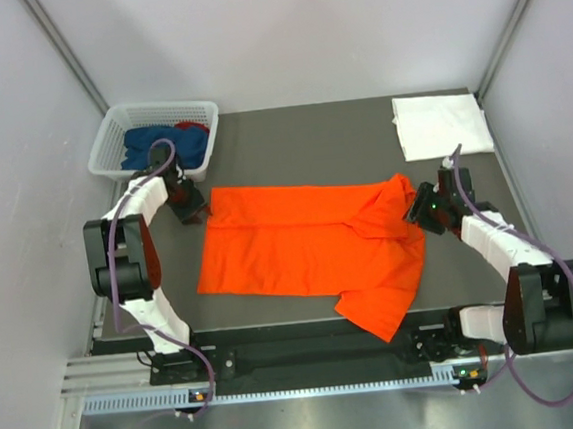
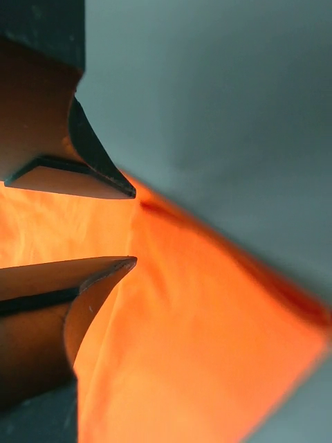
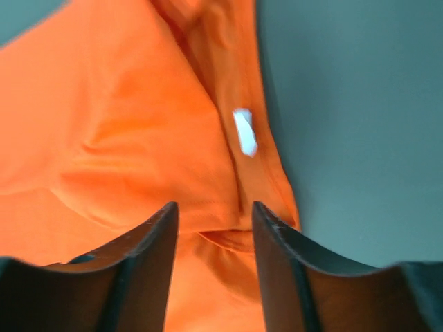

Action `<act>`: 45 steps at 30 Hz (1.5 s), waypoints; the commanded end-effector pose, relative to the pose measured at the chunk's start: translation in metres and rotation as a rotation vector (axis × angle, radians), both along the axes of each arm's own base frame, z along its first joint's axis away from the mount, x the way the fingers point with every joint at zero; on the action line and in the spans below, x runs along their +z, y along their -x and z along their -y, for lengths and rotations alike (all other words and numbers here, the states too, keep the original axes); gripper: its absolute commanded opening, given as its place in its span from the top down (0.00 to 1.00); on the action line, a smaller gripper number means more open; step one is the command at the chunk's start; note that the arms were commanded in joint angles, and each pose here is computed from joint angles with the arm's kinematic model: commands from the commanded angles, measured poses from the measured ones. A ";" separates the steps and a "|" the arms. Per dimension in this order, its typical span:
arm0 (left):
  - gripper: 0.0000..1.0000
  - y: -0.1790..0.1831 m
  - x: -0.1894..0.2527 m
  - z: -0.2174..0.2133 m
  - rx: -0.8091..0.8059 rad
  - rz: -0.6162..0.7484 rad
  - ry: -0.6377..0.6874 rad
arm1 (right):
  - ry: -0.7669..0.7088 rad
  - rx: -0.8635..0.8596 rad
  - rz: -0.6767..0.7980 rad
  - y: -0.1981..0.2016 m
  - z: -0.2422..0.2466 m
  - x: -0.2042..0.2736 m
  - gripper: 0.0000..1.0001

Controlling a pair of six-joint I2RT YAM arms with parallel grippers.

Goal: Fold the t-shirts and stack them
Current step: Fold the tshirt

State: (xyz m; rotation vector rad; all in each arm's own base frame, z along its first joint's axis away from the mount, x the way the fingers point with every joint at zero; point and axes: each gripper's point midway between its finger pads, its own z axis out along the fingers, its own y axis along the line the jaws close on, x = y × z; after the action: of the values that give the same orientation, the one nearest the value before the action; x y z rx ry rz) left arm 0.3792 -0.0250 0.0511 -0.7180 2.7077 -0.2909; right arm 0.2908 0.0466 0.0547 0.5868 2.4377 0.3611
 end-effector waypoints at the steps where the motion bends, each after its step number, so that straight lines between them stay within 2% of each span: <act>1: 0.57 -0.036 0.064 0.025 -0.094 0.225 0.121 | 0.043 0.064 0.140 -0.039 0.004 0.047 0.50; 4: 0.56 -0.058 0.077 0.051 -0.166 0.300 0.223 | 0.042 0.138 0.177 -0.066 -0.003 0.057 0.49; 5: 0.57 -0.062 0.067 0.058 -0.181 0.282 0.241 | 0.031 0.164 0.175 -0.076 -0.006 0.053 0.49; 8: 0.58 -0.078 0.058 0.067 -0.207 0.283 0.282 | 0.005 0.223 0.218 -0.104 -0.016 0.060 0.53; 10: 0.58 -0.088 0.057 0.069 -0.208 0.294 0.291 | -0.013 0.243 0.221 -0.113 -0.020 0.057 0.59; 14: 0.59 -0.108 0.048 0.073 -0.211 0.315 0.319 | 0.002 0.268 0.212 -0.135 -0.020 0.046 0.60; 21: 0.60 -0.128 0.035 0.080 -0.209 0.332 0.356 | 0.021 0.260 0.158 -0.149 -0.005 0.030 0.58; 25: 0.61 -0.130 0.029 0.081 -0.203 0.318 0.368 | 0.050 0.256 0.175 -0.145 0.000 0.044 0.60; 28: 0.61 -0.126 0.031 0.081 -0.186 0.318 0.294 | 0.067 0.259 0.196 -0.146 0.001 0.057 0.62; 30: 0.60 -0.124 0.041 0.065 -0.138 0.318 0.193 | 0.083 0.253 0.187 -0.147 0.004 0.057 0.62; 31: 0.60 -0.114 0.037 0.055 -0.112 0.268 0.144 | 0.085 0.251 0.182 -0.147 0.005 0.056 0.62; 32: 0.60 -0.114 0.035 0.033 -0.057 0.251 0.032 | 0.088 0.250 0.179 -0.146 0.006 0.056 0.62; 35: 0.59 -0.111 0.036 0.007 -0.010 0.228 -0.091 | 0.088 0.248 0.180 -0.143 0.006 0.057 0.62; 38: 0.59 -0.113 0.052 0.014 -0.033 0.272 -0.058 | 0.092 0.246 0.192 -0.142 0.006 0.061 0.61; 43: 0.59 -0.114 0.106 0.071 -0.235 0.447 0.033 | 0.107 0.243 0.198 -0.143 0.009 0.062 0.58; 45: 0.59 -0.112 0.111 0.095 -0.304 0.478 0.059 | 0.103 0.250 0.188 -0.145 0.008 0.057 0.56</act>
State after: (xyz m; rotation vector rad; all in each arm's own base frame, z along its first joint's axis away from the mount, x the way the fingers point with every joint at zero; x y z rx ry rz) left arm 0.4849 -0.0730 0.1014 -0.4492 2.4887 -0.4208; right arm 0.4240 0.0451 0.0891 0.2217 2.4034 0.3938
